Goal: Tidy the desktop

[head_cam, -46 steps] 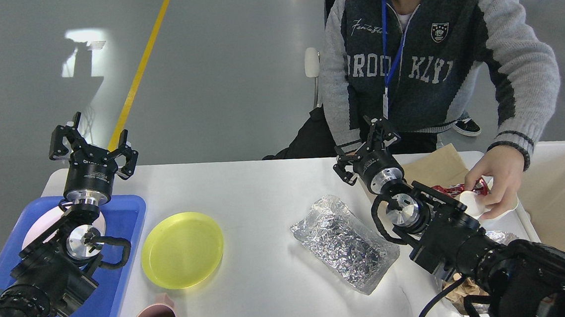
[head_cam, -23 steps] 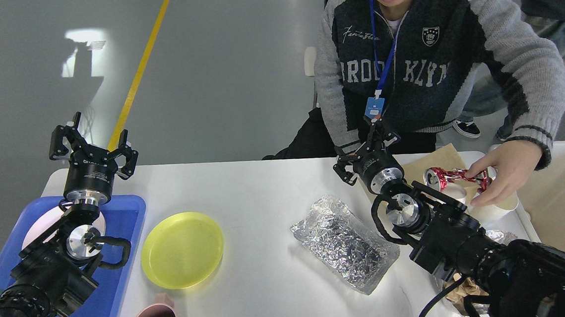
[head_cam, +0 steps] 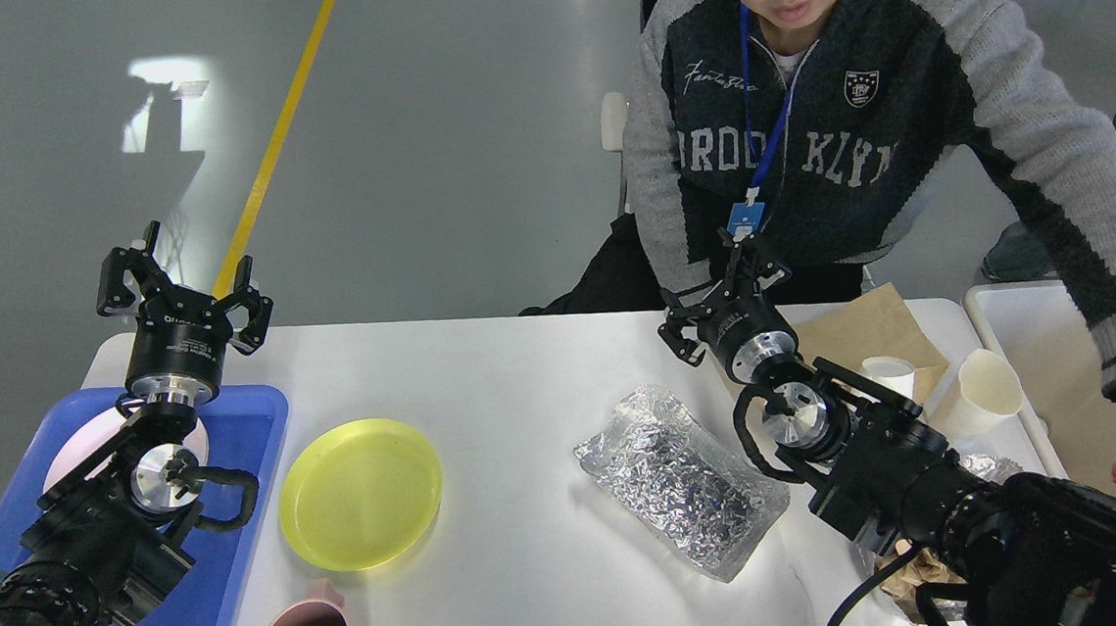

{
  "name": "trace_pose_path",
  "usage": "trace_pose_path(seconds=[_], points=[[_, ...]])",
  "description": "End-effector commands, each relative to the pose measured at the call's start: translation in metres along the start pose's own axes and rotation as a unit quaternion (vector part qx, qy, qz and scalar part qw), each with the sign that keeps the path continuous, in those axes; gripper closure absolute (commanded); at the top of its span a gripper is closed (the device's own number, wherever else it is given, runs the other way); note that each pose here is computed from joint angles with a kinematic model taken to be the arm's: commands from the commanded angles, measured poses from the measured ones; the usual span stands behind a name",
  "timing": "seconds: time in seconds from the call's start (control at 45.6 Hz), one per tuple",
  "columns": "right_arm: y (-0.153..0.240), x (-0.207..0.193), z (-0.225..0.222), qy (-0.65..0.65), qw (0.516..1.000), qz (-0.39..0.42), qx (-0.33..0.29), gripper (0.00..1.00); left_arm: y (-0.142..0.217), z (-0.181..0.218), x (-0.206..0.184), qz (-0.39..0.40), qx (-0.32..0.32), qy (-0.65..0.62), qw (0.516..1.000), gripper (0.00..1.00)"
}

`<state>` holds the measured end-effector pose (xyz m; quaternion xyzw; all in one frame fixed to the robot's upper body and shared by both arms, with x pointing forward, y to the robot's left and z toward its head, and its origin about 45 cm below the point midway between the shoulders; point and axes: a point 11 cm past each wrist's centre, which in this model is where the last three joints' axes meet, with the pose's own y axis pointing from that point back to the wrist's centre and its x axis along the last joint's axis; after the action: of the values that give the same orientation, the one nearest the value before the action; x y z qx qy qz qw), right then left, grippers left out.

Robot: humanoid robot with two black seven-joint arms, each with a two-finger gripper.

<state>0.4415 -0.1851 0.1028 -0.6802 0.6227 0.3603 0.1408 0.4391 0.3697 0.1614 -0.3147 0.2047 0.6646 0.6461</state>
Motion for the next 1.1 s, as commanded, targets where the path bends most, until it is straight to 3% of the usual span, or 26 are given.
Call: trace_pose_path(seconds=[0.0,1.074], points=[[0.0,0.0,0.0,0.0,1.0,0.0,0.0,0.0,0.0,0.0,0.0,0.0,0.0,0.0,1.0,0.03],[0.0,0.0,0.0,0.0,1.0,0.0,0.0,0.0,-0.0001,0.0002,0.0001,0.0,-0.001,0.0,1.0,0.03]])
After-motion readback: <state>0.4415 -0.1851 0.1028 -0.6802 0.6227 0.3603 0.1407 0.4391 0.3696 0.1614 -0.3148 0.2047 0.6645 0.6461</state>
